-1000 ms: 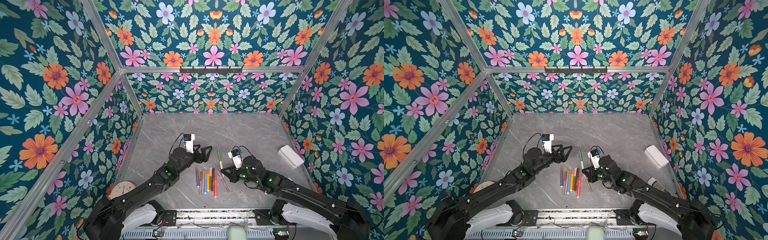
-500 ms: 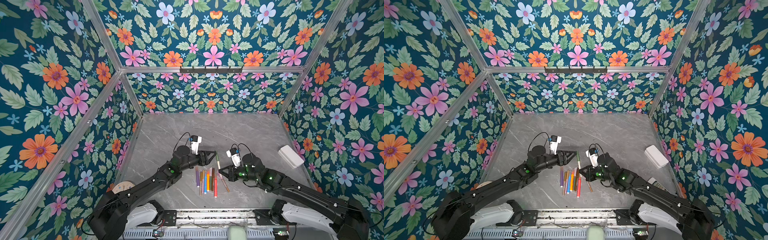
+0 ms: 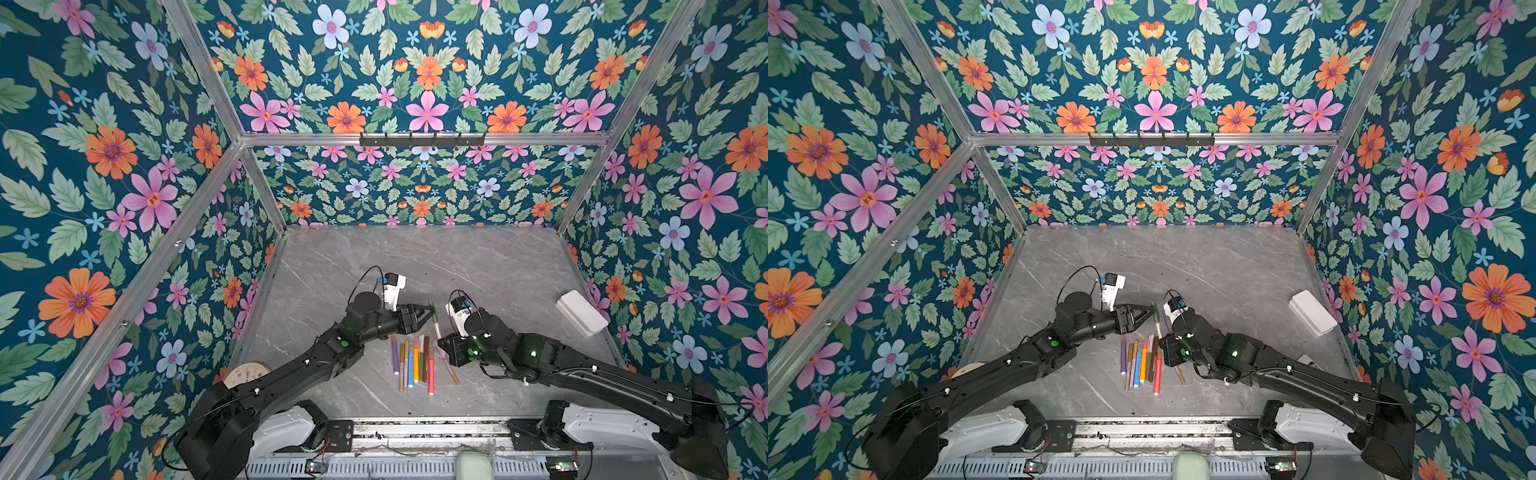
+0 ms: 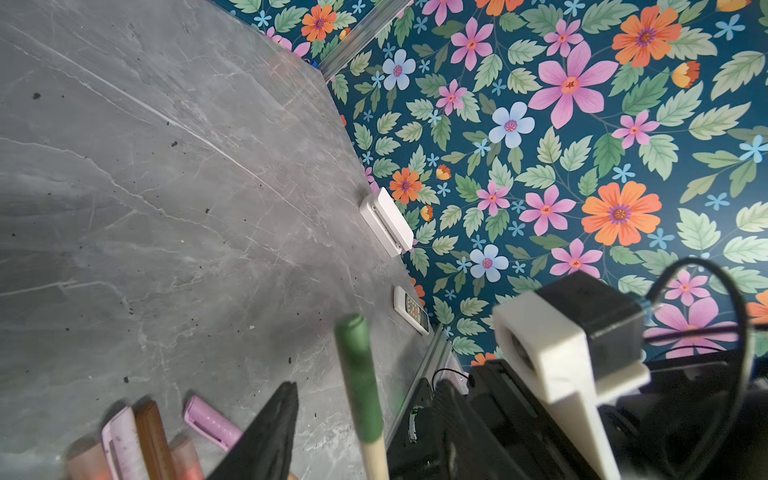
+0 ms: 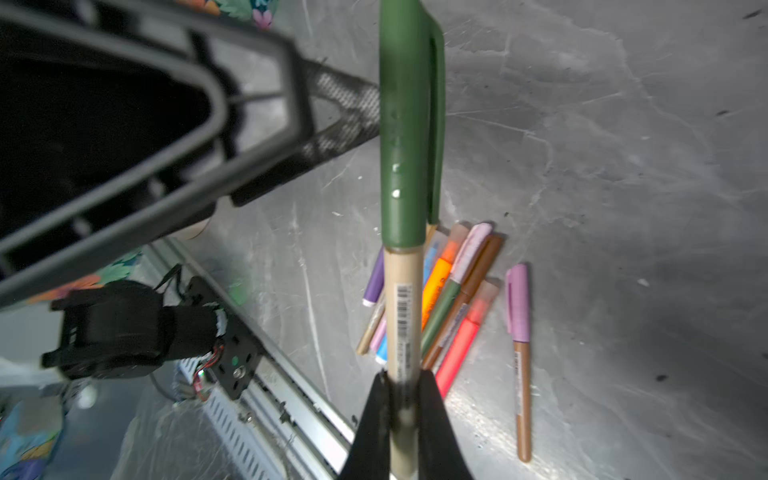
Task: Open the pen caps
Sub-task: 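Lift the green-capped marker with the right gripper while the left gripper approaches it, then close the left gripper on the green cap of the held marker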
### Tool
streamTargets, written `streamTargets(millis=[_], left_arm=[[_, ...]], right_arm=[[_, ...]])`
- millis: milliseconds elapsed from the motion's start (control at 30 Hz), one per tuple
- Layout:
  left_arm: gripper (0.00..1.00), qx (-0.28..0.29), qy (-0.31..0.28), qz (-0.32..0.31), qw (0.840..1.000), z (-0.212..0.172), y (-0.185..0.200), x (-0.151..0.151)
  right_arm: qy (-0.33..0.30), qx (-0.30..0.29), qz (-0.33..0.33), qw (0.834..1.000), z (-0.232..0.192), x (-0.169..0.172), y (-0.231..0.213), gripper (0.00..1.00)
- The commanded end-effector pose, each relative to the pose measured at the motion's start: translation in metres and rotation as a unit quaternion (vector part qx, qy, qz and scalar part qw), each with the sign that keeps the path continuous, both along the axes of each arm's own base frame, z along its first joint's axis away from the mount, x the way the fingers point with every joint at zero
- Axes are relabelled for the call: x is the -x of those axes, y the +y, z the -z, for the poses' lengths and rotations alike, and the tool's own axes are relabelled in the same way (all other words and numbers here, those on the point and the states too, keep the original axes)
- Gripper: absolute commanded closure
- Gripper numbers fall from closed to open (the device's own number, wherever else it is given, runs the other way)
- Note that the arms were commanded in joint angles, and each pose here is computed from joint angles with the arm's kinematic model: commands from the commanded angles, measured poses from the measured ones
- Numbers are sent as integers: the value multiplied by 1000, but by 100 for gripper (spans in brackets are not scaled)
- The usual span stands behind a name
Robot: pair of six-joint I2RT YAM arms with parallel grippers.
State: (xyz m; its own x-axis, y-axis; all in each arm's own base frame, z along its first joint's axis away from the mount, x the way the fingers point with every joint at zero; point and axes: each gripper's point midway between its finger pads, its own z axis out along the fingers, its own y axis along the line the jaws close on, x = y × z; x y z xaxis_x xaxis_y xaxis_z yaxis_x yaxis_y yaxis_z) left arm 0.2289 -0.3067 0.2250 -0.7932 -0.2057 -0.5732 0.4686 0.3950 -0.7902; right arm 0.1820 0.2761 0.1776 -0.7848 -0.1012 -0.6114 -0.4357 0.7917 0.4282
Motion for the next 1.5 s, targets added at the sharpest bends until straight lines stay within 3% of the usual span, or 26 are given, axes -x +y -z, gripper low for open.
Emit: streamTargets(millis=[0, 1200, 1300, 1467], left_arm=[[44, -2, 2, -3, 1000, -1, -2, -2], [50, -20, 25, 33, 999, 17, -35, -6], [55, -23, 27, 33, 999, 20, -37, -7], [77, -16, 29, 36, 999, 21, -41, -8]], right_arm=[[-15, 31, 17, 999, 2, -5, -12, 100], [1, 25, -5, 1000, 7, 0, -1, 100], [3, 23, -5, 1000, 9, 2, -2, 100], [2, 22, -4, 1000, 9, 3, -6, 100]])
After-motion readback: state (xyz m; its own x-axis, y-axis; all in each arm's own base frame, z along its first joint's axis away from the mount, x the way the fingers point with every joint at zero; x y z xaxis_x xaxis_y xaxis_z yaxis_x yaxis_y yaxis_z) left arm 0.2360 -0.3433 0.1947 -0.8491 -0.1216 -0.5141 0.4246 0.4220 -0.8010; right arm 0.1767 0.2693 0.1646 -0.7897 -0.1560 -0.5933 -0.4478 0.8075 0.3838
